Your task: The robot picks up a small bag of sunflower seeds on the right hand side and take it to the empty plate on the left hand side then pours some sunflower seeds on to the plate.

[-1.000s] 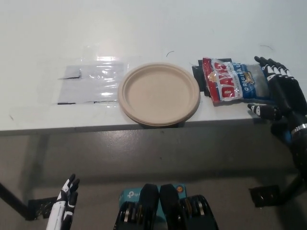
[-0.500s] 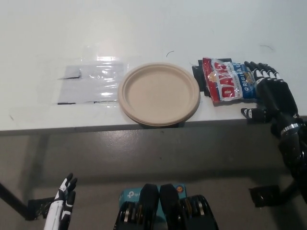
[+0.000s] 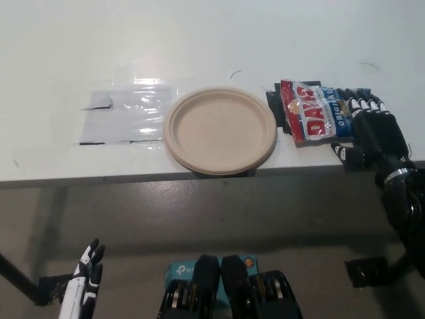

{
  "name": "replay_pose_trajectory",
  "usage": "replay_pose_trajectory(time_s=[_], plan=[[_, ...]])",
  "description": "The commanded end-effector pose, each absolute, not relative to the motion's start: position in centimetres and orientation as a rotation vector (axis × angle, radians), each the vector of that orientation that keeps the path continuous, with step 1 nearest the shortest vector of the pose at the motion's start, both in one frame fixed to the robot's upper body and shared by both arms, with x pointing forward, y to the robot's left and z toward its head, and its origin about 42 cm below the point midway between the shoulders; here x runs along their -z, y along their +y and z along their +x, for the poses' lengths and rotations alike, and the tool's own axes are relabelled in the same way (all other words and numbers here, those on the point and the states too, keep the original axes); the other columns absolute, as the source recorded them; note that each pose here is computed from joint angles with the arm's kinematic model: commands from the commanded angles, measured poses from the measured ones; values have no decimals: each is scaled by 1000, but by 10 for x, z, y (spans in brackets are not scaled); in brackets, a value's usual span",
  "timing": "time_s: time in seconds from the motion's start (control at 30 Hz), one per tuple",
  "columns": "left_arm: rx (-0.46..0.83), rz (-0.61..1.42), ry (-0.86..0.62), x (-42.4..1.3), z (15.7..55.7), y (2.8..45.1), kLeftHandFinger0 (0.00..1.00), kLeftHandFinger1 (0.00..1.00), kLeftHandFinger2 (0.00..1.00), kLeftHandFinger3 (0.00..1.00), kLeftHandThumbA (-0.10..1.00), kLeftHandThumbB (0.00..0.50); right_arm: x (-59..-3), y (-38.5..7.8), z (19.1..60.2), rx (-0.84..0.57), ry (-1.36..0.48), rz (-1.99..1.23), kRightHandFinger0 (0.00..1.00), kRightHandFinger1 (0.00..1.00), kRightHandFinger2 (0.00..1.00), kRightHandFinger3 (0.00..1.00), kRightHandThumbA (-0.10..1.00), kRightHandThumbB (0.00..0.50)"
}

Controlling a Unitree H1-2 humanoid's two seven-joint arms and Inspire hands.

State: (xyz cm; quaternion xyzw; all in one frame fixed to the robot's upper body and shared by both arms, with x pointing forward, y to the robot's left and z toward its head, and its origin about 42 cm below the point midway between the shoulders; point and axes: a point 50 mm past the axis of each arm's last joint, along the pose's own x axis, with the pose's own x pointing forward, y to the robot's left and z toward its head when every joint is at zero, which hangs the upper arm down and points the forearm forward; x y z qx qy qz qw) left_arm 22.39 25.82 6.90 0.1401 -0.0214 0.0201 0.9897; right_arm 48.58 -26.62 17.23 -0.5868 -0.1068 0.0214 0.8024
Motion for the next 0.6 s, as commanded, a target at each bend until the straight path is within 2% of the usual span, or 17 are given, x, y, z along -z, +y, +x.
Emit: replay_pose_trajectory(time_s=[0.0,0.17,0.2,0.43,0.5,0.57], plan=[[-63,295,-115,-77,227,260,1000,1000,1000,1000,1000,0,-203,-266,505,22,-326,-1289,1000,1000,1000,1000,904,292],[-67,281,-116,-76,226,260,1000,1000,1000,1000,1000,0,-202,-267,514,34,-301,-1352,1000,1000,1000,1000,903,293],[-68,281,-116,-76,226,260,1000,1000,1000,1000,1000,0,-202,-268,515,33,-295,-1356,1000,1000,1000,1000,853,276],[-75,266,-125,-77,225,263,1000,1000,1000,1000,1000,0,-209,-265,540,20,-224,-1475,1000,1000,1000,1000,843,314],[-77,264,-123,-77,224,264,1000,1000,1000,1000,1000,0,-214,-262,547,6,-216,-1510,1000,1000,1000,1000,826,342],[-81,260,-125,-78,223,264,1000,1000,1000,1000,1000,0,-221,-256,555,-18,-208,-1551,1000,1000,1000,1000,797,400]])
